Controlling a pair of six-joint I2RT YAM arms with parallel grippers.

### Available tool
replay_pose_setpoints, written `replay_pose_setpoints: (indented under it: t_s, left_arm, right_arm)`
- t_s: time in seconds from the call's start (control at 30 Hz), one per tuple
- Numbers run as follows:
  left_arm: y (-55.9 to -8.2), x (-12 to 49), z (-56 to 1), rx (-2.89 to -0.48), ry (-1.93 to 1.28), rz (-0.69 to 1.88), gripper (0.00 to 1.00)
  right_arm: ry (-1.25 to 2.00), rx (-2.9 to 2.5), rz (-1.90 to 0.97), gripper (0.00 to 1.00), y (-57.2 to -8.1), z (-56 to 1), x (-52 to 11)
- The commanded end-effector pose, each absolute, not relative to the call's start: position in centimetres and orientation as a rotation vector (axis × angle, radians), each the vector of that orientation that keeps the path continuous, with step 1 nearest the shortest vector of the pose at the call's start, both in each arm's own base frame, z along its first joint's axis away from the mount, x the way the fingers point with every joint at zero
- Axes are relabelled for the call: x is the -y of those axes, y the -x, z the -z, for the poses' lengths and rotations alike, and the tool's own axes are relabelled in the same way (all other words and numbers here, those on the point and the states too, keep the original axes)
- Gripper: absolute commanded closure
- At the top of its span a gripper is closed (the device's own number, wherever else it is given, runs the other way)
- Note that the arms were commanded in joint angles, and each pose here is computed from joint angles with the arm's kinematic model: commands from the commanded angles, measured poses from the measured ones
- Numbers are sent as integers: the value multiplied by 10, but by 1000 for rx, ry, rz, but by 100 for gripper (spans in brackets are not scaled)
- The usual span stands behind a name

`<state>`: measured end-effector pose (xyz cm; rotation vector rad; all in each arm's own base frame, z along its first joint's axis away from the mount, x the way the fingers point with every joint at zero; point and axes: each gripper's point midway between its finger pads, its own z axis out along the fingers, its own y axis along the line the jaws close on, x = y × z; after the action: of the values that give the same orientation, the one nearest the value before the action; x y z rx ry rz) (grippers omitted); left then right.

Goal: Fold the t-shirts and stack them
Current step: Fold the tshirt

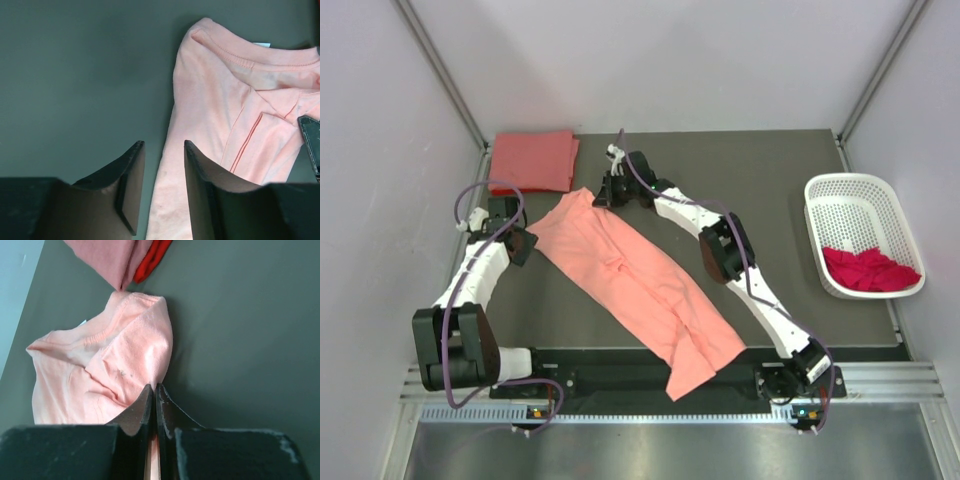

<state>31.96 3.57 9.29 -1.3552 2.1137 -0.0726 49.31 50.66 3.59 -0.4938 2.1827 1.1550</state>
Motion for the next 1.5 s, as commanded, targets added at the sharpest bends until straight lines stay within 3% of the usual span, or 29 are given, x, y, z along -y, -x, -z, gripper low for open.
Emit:
replay_pose_setpoints:
  t_s: [0.0,0.1,0.23,0.57,1.0,1.47]
  left_arm:
    - [-330,-41,-107,-2081,1338,68,59]
    - [-329,-42,-107,-2082,1335,58,58]
    - [-331,-41,-101,-2104,1360,53,46]
    - [-359,-18,-100,-2173,1338,175,46]
    - [-421,89,-107,-2297,956,522,48]
    - [-433,149,-97,-2425,723,601,47]
  right_arm:
    - [456,-2095,-1123,100,-509,-71,-500]
    - [415,-2057,-1087,100,-524,-99,-482]
    - [367,-2074,-1014,100,-534,-114,-453]
    - [193,-2147,-832,100,-560,-101,-357]
    - [-6,-2106,-710,100,-635,-89,-243]
    - [-366,-2006,-634,100,-698,-66,-160]
